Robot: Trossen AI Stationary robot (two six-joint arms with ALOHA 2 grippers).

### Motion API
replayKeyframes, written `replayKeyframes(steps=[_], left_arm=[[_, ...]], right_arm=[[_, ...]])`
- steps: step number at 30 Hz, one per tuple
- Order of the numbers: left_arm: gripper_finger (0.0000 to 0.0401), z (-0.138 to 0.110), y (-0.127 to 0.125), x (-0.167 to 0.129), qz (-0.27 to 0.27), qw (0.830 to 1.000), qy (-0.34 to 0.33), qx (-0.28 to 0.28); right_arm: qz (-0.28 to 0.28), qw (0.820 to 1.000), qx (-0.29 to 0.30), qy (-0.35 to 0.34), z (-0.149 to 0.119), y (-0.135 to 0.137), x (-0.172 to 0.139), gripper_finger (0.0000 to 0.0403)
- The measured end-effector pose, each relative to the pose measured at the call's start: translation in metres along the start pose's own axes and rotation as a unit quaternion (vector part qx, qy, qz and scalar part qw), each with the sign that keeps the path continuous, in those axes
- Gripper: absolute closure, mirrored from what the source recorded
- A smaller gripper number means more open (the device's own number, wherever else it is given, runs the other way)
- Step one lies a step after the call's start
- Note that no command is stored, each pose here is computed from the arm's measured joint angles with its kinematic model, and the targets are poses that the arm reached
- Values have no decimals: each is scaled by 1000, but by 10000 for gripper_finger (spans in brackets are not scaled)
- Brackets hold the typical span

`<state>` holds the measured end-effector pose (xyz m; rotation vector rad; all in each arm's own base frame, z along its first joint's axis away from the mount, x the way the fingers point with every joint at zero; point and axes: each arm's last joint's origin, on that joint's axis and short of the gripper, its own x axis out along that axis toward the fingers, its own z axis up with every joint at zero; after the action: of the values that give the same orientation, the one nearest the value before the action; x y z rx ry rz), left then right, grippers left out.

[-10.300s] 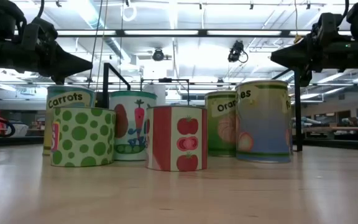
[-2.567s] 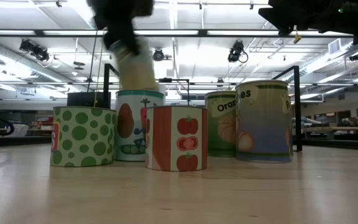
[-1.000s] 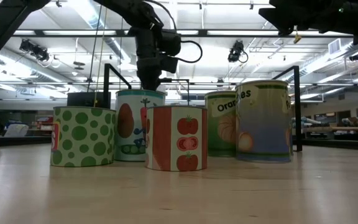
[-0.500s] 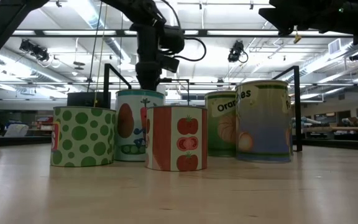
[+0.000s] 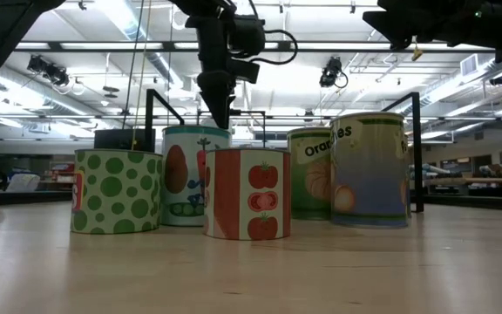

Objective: Pick and place cans onto a shelf
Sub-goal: Put the canned carrots on the shelf

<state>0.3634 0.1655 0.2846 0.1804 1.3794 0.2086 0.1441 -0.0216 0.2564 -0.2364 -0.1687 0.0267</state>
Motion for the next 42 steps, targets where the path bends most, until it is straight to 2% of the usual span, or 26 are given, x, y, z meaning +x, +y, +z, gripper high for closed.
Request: replayKeyframes(steps=[11, 17, 19, 30, 42], left_arm=[[5, -6, 11, 6, -16, 1000, 6, -12], [5, -8, 12, 14, -54, 998, 4, -40], [5, -11, 10, 18, -48, 998, 21, -35], [28, -11, 11, 19, -43, 998, 22, -41], [58, -12, 11, 19, -18, 992, 38, -122]], right_arm=[[11, 1000, 7, -3, 0, 1, 0, 157], [11, 1000, 7, -3, 0, 1, 0, 157], [12, 1000, 7, -2, 0, 1, 0, 157], [12, 1000, 7, -2, -1, 0, 2, 157], [12, 1000, 7, -1, -1, 0, 2, 157]])
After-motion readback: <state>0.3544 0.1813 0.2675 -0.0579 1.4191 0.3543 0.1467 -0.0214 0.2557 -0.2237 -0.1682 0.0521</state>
